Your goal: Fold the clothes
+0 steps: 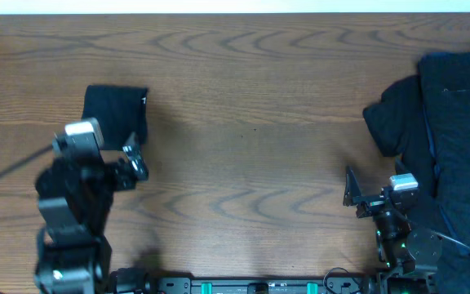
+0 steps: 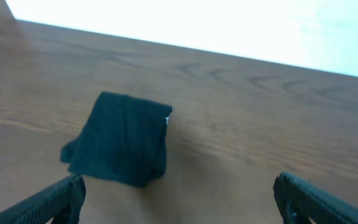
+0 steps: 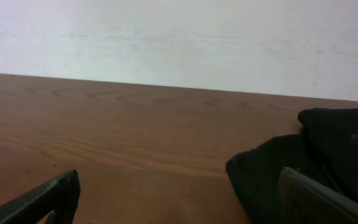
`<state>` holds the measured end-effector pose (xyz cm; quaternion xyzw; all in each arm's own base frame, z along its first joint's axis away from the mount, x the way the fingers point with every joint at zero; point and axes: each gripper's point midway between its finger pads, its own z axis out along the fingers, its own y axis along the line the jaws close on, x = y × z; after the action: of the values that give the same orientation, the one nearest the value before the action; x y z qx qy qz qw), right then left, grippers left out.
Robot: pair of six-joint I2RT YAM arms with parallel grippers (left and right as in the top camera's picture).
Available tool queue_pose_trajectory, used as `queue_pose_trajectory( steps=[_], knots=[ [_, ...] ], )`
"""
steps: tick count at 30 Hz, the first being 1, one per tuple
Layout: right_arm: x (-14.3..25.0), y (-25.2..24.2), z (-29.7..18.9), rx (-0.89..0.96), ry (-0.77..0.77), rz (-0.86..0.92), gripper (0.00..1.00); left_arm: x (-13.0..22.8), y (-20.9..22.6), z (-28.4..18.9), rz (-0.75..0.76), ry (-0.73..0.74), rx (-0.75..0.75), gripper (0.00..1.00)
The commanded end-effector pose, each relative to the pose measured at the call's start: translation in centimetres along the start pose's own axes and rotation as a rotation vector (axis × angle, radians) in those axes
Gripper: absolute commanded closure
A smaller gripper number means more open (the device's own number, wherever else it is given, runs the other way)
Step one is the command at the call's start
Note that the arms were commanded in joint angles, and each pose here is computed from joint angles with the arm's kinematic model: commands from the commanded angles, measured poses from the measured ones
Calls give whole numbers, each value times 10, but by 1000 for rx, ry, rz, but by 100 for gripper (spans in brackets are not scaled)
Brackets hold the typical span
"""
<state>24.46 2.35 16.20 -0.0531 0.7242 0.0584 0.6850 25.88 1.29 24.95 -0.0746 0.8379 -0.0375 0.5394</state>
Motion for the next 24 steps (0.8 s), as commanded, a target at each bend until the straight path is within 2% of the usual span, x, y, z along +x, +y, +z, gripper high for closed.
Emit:
queue_pose_trajectory(
  steps=[1,12,24],
  knots=[
    [1,-3,0,14,0,18,1,29,3,3,-3,-27,6,2],
    [1,-3,0,14,1,19,1,73,10,27,10,-188,29,2],
    [1,-3,0,14,0,18,1,101,7,38,22,-231,59,2]
  ],
)
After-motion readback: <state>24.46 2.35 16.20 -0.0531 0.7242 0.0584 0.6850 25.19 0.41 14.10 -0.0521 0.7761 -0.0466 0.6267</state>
